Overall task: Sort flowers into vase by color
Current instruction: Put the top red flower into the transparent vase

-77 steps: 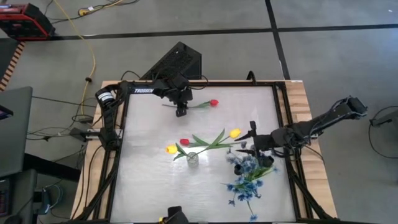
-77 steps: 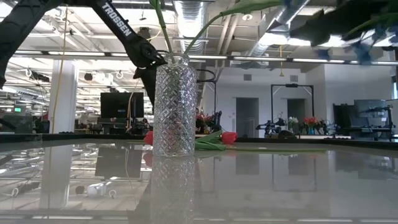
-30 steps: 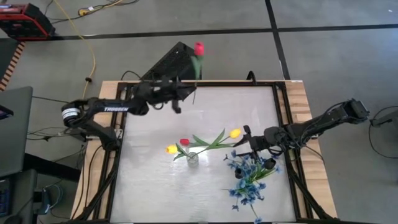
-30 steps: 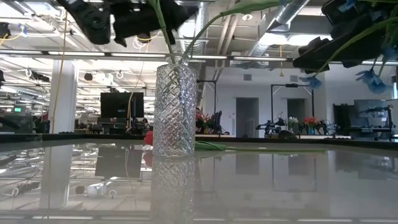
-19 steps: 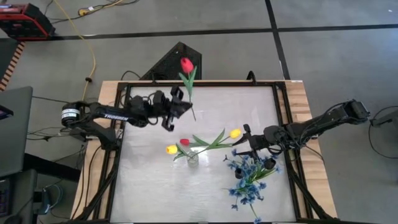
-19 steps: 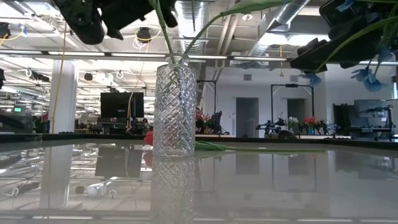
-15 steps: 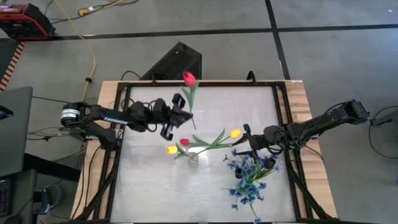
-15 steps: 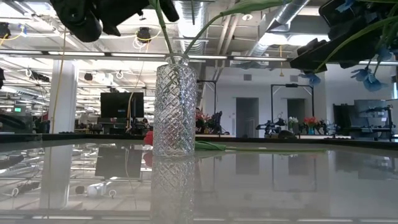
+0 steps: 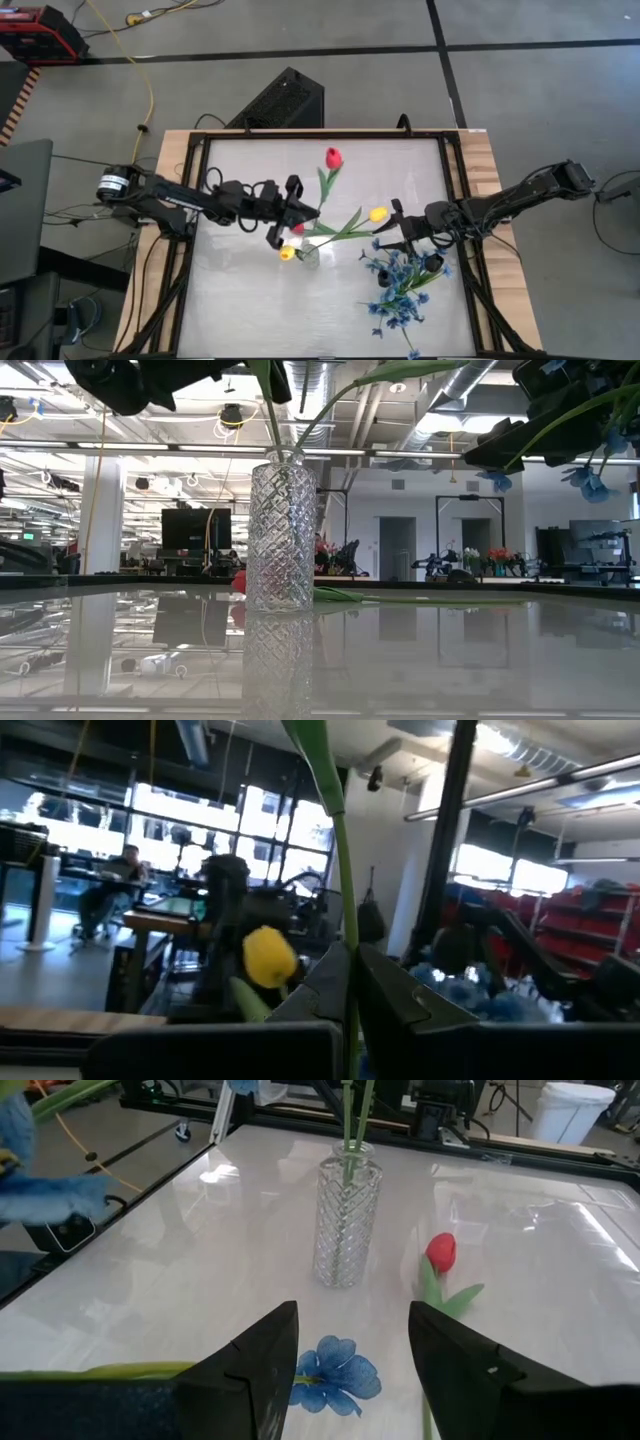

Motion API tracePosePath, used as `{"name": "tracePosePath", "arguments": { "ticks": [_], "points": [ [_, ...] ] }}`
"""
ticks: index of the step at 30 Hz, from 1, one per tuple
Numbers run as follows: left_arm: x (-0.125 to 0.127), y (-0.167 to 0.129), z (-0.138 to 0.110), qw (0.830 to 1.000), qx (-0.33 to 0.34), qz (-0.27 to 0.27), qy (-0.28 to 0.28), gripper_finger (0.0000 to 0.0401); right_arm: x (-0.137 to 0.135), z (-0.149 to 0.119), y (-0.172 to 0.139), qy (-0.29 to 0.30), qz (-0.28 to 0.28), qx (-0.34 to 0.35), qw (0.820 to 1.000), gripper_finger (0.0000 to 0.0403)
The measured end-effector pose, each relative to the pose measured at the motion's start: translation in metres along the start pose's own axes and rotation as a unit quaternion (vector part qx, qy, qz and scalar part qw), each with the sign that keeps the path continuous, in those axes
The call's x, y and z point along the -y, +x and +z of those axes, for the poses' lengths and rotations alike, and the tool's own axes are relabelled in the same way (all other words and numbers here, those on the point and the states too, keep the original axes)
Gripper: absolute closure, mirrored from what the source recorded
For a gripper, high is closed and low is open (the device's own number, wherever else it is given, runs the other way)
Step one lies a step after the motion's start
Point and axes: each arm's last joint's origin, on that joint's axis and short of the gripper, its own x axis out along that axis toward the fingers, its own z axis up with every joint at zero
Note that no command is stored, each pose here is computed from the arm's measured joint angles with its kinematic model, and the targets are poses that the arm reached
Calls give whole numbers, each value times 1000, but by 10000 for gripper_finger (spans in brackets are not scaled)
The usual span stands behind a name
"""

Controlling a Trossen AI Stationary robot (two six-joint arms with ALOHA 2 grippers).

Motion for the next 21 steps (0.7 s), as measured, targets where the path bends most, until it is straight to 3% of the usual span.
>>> {"name": "tracePosePath", "arguments": {
  "ticks": [10,21],
  "points": [
    [18,2,-10,999,-35,-16,-25,401,0,0,0,0,0,0,1000,187],
    [30,2,-22,997,-71,32,5,401,0,3,0,-3,-1,15,1000,187]
  ]
}}
